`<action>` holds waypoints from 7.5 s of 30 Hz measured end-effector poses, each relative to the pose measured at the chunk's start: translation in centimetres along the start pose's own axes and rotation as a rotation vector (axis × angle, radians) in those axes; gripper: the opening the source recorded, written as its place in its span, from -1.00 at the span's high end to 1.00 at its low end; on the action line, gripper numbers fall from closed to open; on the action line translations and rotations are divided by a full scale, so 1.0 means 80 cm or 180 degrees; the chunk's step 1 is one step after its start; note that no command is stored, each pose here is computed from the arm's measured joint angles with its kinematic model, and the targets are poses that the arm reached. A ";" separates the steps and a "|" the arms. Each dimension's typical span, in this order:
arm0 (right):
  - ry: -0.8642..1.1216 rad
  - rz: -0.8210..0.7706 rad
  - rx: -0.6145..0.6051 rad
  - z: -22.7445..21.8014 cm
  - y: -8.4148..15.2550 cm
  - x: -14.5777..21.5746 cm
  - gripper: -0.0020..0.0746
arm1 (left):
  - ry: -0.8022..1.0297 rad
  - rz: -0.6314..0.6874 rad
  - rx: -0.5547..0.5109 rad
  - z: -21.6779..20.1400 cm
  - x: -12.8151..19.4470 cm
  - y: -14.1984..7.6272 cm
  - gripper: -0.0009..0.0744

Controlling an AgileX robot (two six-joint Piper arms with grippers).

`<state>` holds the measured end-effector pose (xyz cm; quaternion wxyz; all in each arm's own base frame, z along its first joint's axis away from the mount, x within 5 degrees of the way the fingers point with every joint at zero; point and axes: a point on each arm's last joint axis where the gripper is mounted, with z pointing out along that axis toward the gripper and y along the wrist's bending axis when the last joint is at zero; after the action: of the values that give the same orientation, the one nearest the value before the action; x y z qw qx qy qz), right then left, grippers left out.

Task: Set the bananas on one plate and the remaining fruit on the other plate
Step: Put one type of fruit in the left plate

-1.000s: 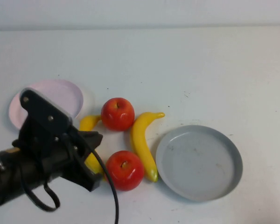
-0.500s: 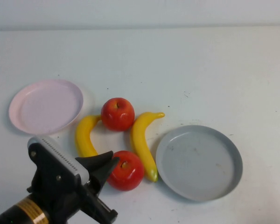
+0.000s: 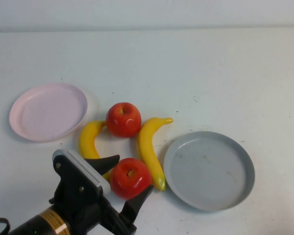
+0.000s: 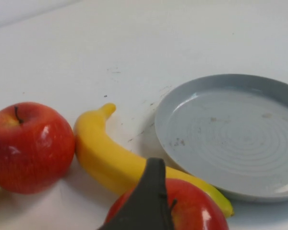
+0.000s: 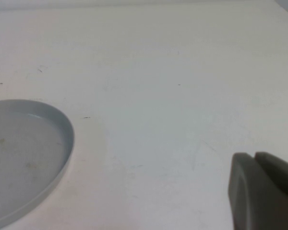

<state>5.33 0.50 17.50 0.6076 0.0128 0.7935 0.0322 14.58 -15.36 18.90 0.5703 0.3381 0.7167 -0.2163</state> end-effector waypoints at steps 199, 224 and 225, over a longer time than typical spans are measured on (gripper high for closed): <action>0.0000 0.0000 0.0000 0.000 0.000 0.000 0.99 | 0.0980 0.0313 0.0320 0.139 -0.048 0.145 -0.51; 0.0000 0.0000 0.0000 0.000 0.000 0.000 0.99 | 0.0899 0.0175 0.0124 0.169 -0.037 0.170 -0.51; 0.0000 0.0000 0.0000 0.000 0.000 0.000 0.99 | 0.0920 0.0166 0.0133 0.171 -0.034 0.170 -0.51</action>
<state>5.33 0.50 17.50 0.6076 0.0128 0.7935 0.0322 34.05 -16.29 19.05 0.4593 0.3960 0.7777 -0.1653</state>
